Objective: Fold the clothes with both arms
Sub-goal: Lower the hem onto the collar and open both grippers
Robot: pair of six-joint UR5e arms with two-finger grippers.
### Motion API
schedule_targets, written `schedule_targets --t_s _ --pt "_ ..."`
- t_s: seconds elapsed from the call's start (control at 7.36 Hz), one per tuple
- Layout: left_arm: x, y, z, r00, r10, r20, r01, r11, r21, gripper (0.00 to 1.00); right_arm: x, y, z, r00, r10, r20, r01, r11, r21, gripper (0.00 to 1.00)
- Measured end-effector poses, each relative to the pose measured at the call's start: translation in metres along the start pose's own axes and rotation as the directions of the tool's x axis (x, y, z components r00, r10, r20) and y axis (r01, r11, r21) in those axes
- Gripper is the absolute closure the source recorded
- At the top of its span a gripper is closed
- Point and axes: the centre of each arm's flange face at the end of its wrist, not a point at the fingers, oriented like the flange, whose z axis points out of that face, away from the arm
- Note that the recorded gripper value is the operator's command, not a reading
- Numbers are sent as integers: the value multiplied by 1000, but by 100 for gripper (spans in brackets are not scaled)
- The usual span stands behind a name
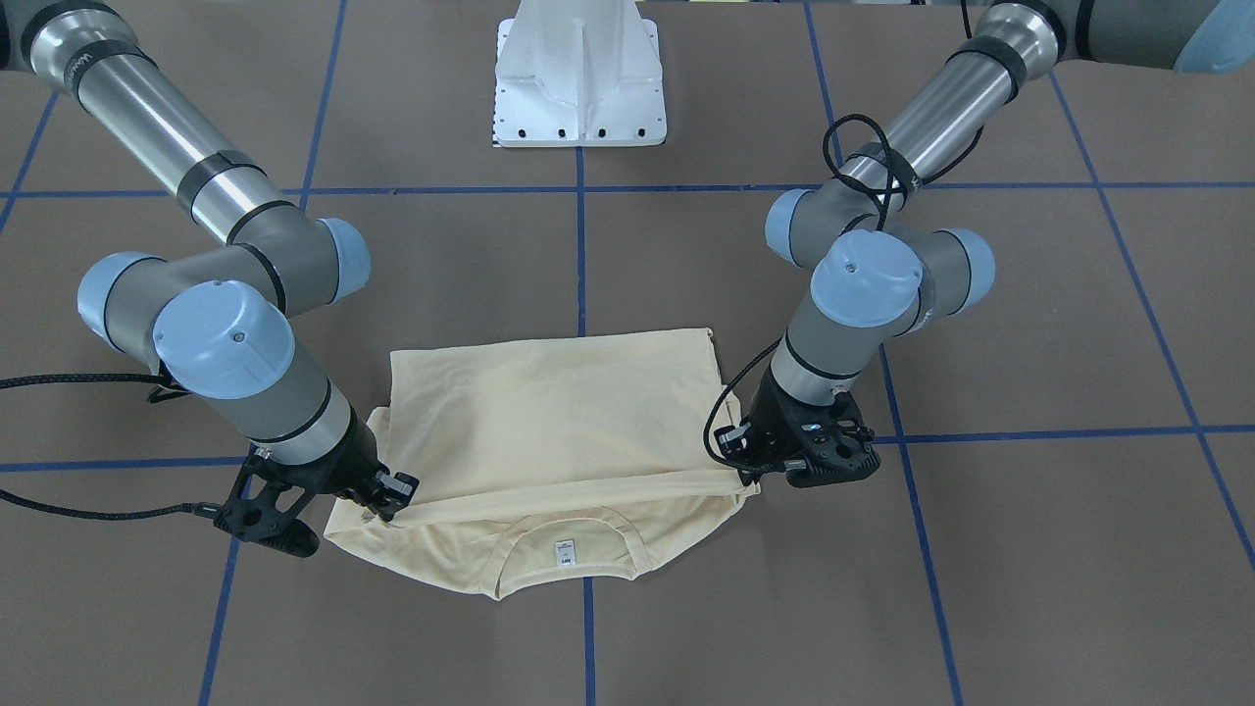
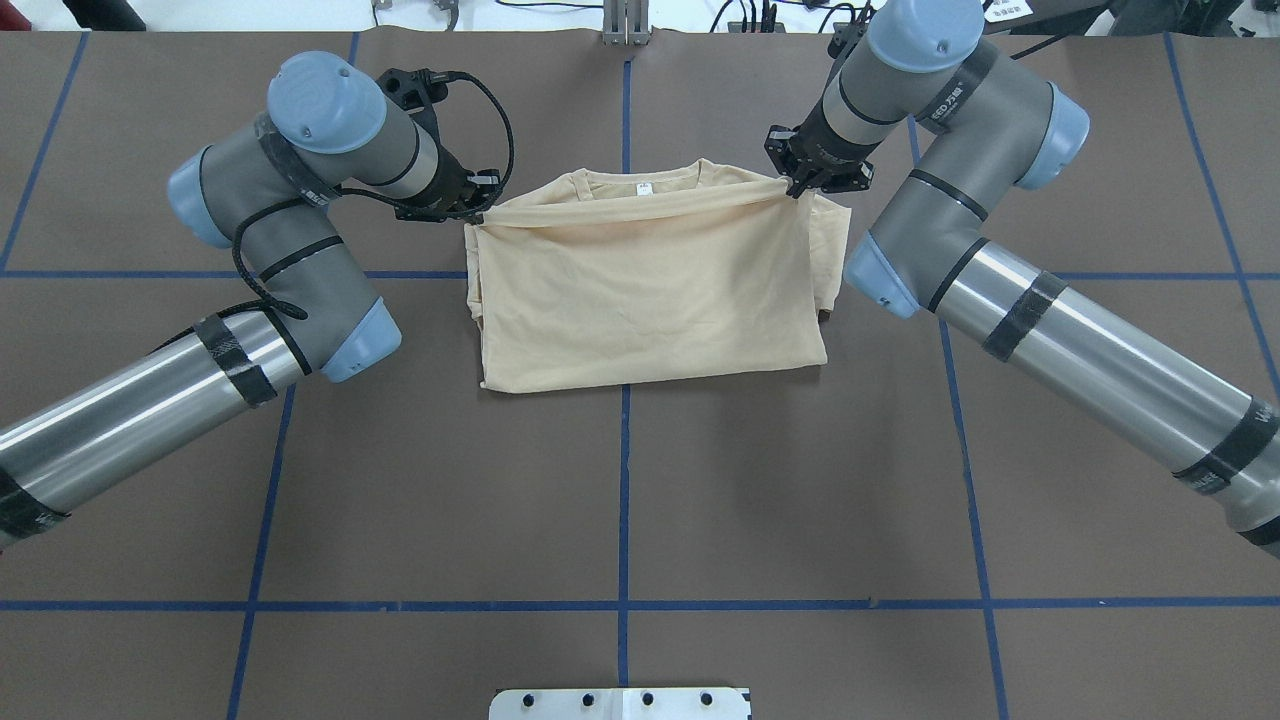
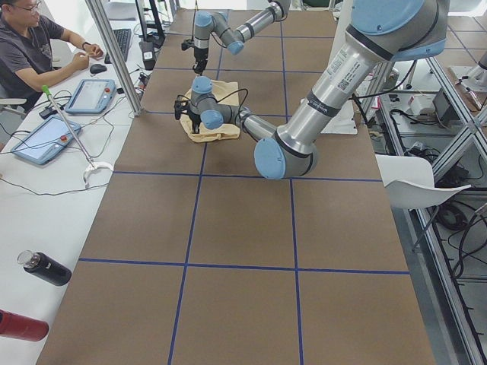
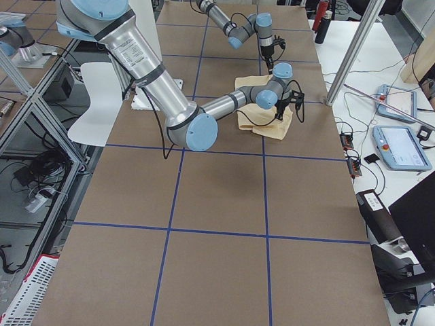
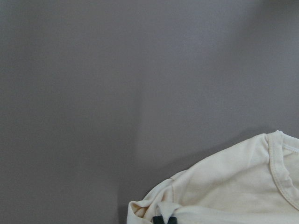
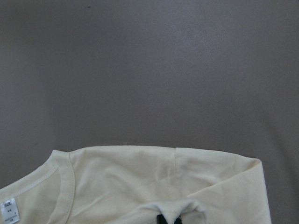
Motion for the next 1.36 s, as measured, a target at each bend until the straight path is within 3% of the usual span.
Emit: schedule_targets --t_s 0.54,0.68,0.82,0.95,1.36 --pt "18 -3 -7 1000 2 -20 -2 1000 9 100 -7 3 0 1000 -6 4 6 1000 -3 100" --pt "21 -3 -9 1000 -1 -24 1 1000 10 84 -13 10 1 1000 -20 13 20 1000 -8 57" --pt "22 -3 -9 1000 -3 -25 3 1000 10 27 -15 15 2 999 -34 24 34 999 -11 1" --pt "22 -3 -9 1000 -4 -25 4 1000 9 8 -16 18 4 999 -43 33 43 999 -11 0" --pt "21 -4 -15 1000 -6 -25 6 1000 15 5 -18 21 1 996 -74 47 74 997 -8 0"
